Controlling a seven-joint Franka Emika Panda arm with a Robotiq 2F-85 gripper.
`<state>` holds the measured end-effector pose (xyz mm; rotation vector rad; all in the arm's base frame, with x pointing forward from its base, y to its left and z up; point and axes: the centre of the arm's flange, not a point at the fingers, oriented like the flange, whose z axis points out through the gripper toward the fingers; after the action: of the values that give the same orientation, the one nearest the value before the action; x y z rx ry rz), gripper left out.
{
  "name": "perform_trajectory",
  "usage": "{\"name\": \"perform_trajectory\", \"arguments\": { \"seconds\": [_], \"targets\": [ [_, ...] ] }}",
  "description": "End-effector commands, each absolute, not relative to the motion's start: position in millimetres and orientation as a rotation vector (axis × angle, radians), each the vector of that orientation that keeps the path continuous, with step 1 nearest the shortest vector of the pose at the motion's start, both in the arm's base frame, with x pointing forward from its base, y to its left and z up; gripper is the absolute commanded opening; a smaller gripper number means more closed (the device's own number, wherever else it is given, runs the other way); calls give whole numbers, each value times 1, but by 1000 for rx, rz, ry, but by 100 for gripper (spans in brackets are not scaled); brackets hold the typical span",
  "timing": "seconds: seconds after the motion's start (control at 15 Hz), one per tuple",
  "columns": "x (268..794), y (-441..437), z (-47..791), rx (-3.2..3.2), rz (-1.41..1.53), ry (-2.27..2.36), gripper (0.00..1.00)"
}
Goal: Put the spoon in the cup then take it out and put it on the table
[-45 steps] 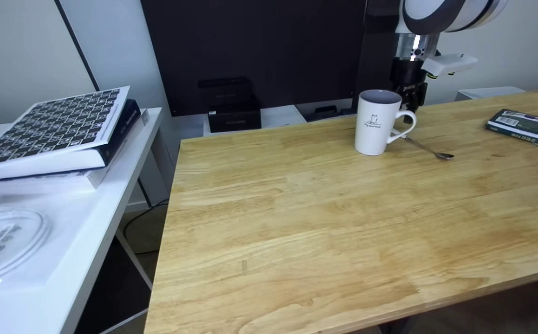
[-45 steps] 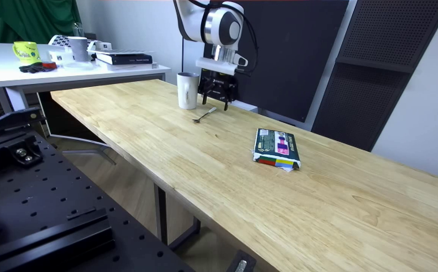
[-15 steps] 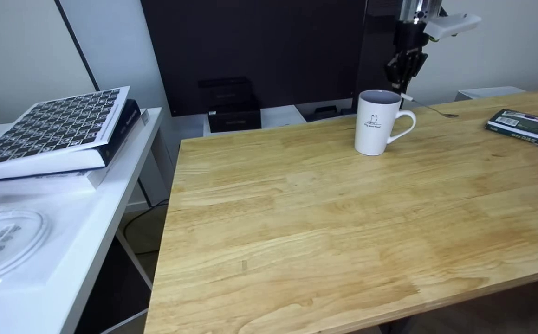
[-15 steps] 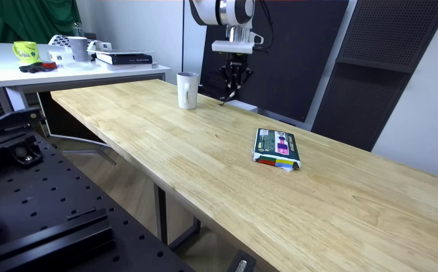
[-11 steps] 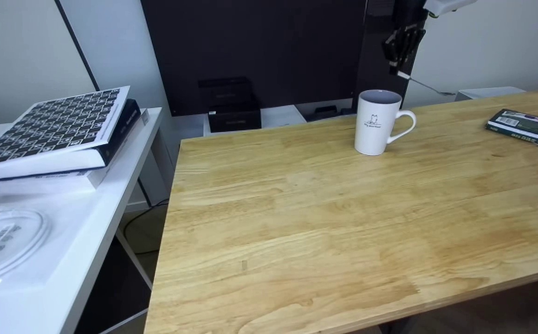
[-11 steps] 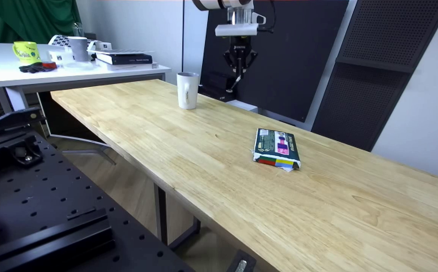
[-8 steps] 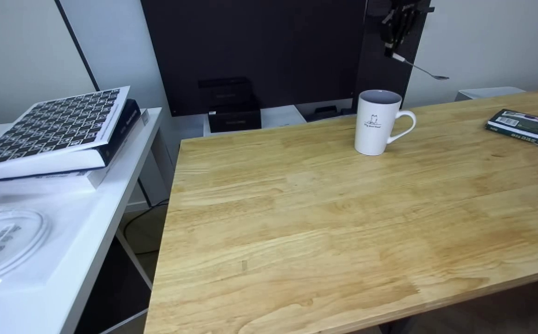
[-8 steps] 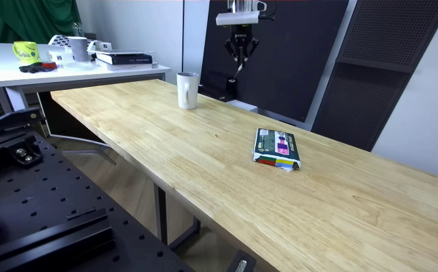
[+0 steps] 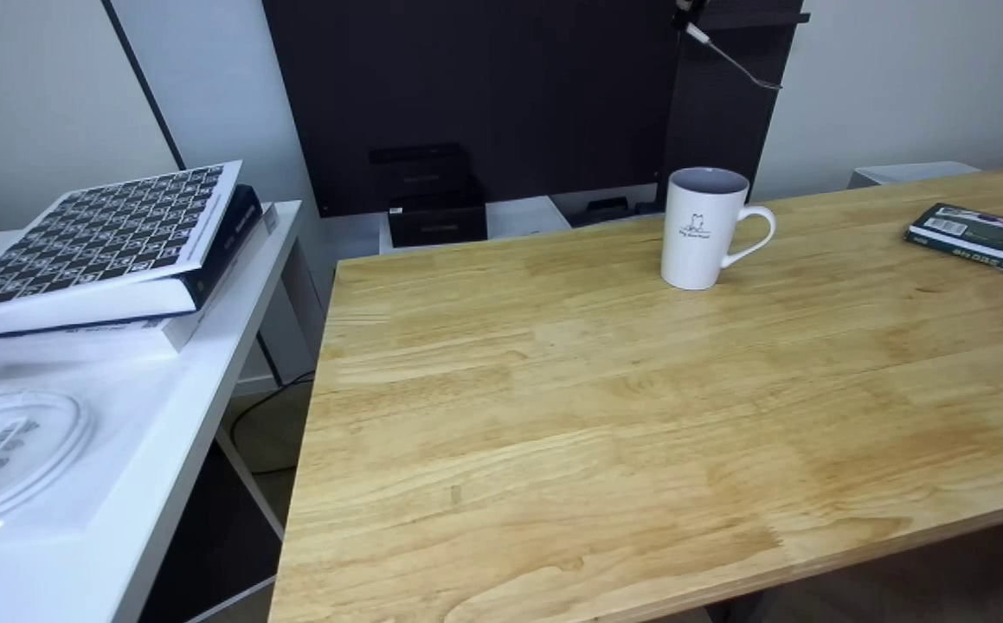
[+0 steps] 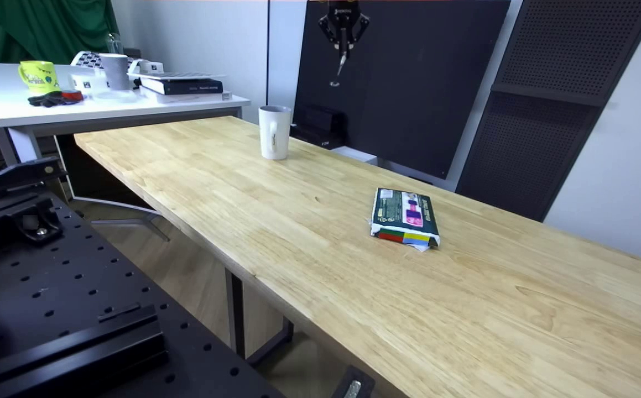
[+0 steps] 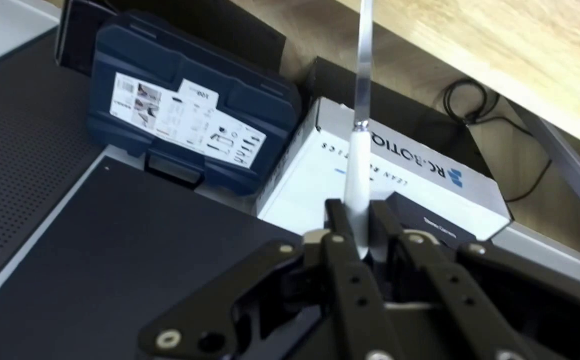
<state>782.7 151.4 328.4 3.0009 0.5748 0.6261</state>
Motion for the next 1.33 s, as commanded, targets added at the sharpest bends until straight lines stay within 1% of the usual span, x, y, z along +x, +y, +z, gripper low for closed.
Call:
{"name": "perform_trajectory", "arguments": {
  "seconds": [0.0,0.27,0.6,1.07,1.27],
  "targets": [
    [760,159,347,3068,780,656,4],
    [749,174,349,3174,887,778,4],
    [733,181,339,3302,902,901,4],
    [716,170,312,3394,887,941,4],
    [703,168,303,3369,964,938,4]
  ]
}}
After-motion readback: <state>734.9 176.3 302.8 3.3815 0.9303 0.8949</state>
